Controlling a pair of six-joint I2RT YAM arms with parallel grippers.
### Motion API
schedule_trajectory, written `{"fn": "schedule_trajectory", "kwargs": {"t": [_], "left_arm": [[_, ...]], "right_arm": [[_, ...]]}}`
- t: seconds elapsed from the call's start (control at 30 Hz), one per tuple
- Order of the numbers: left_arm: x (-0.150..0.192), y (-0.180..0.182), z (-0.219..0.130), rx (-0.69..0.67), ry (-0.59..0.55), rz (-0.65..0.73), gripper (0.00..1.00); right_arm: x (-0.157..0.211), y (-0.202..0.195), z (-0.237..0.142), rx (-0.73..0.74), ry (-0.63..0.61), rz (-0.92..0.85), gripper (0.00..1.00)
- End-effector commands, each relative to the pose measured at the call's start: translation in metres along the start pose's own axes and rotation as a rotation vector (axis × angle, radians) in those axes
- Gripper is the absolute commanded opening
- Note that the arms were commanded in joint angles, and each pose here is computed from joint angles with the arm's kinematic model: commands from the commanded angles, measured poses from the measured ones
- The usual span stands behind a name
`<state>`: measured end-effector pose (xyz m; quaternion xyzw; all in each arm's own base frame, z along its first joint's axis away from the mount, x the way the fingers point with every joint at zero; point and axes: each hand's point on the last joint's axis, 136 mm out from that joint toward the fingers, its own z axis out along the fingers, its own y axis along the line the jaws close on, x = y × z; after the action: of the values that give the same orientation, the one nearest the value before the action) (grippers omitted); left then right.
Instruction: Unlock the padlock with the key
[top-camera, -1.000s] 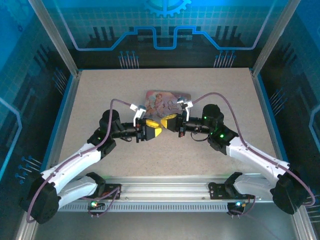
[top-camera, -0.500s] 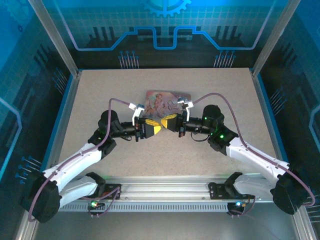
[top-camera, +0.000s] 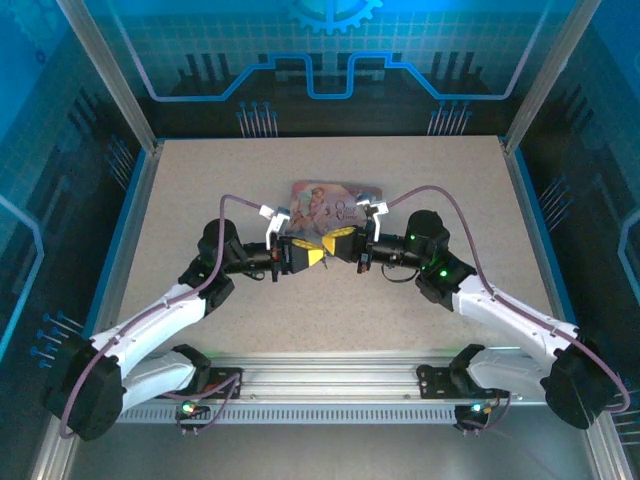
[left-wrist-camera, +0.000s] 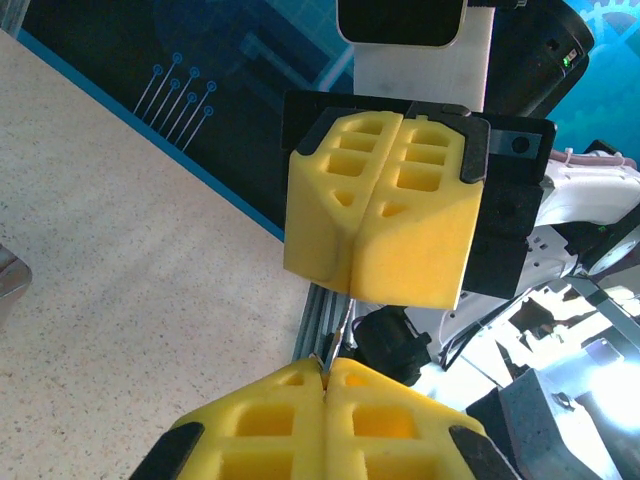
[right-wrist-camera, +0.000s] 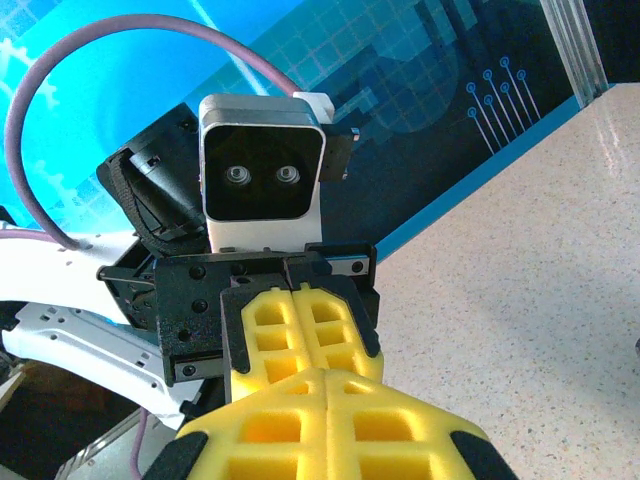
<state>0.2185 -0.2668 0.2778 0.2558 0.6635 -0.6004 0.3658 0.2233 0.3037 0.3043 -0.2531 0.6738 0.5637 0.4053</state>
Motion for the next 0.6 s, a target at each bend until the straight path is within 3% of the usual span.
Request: {"fn": "schedule_trajectory", "kwargs": {"t": [0.0, 0.1, 0.2, 0.27, 0.43, 0.57], "left_arm": [[-0.001, -0.006, -0.005, 0.012, -0.008, 0.036, 0.0], [0.0, -0.002, -0.009, -0.016, -0.011, 0.039, 0.0], [0.009, 0.01, -0.013, -0.108, 0.025, 0.032, 0.0], [0.017, 0.021, -0.019, -0.19, 0.051, 0.035, 0.0], [0.041, 0.053, -0.047, -0.445, 0.101, 0.032, 0.0], [0.061, 0.075, -0.071, -0.615, 0.114, -0.013, 0.0]], "right_arm": [[-0.003, -0.006, 0.0, 0.016, -0.024, 0.003, 0.0], [-0.001, -0.016, -0.002, 0.075, -0.027, 0.034, 0.03], [0.001, -0.033, -0.01, 0.193, -0.027, 0.065, 0.45], [0.008, -0.049, -0.019, 0.307, -0.011, 0.092, 0.61], [0.043, -0.1, -0.042, 0.673, 0.072, 0.09, 0.7], [0.084, -0.127, -0.034, 0.885, 0.177, 0.002, 0.74]]}}
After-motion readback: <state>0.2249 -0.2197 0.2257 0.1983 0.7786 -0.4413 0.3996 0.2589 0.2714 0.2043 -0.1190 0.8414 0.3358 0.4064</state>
